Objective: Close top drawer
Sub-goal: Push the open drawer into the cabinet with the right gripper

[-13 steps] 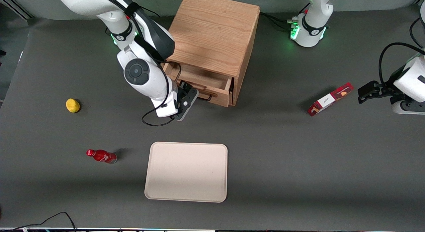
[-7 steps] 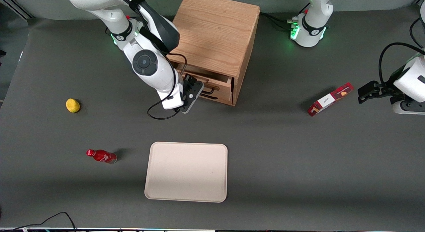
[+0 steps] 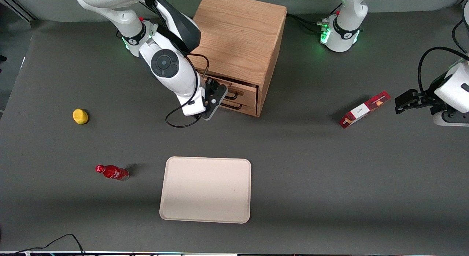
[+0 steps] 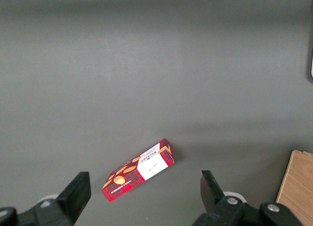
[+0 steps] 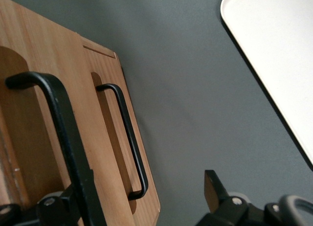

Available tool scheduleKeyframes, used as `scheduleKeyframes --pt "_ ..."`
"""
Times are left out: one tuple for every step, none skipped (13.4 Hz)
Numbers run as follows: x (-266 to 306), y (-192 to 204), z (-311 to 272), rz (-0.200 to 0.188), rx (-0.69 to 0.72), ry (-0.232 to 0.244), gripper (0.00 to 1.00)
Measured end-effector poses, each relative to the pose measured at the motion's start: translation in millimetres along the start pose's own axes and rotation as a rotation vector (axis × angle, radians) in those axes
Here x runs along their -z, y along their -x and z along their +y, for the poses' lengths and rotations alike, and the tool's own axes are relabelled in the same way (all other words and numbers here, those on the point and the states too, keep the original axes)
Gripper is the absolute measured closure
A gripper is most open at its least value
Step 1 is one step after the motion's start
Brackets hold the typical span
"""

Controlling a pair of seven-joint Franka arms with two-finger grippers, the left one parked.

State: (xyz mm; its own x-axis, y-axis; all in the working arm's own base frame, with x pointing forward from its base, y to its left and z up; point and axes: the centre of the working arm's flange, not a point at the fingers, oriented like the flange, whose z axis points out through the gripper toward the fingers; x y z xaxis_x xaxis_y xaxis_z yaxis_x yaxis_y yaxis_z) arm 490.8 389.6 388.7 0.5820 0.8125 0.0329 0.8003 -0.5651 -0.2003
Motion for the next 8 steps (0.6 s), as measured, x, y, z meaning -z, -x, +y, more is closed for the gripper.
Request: scheduleKeyframes --pt "0.4 0.7 -1.6 -0.001 0.0 0.002 0.0" --pt "1.0 1.5 -3.3 -0.001 0.001 0.004 0.0" --pt "1.3 2.3 -6.2 -0.003 0.001 0.006 0.0" --pt "1.7 2.3 -8.5 -0.003 0.001 0.007 0.0" --pt "2.4 2.4 -8.7 -0.002 0.001 0.008 0.0" --pt "2.8 2.6 -8.6 -0.002 0.0 0.009 0.0" --pt "3.3 2.7 -8.8 -0.001 0.0 0.01 0.0" --pt "4.6 2.7 -9.2 0.001 -0.001 0.009 0.0"
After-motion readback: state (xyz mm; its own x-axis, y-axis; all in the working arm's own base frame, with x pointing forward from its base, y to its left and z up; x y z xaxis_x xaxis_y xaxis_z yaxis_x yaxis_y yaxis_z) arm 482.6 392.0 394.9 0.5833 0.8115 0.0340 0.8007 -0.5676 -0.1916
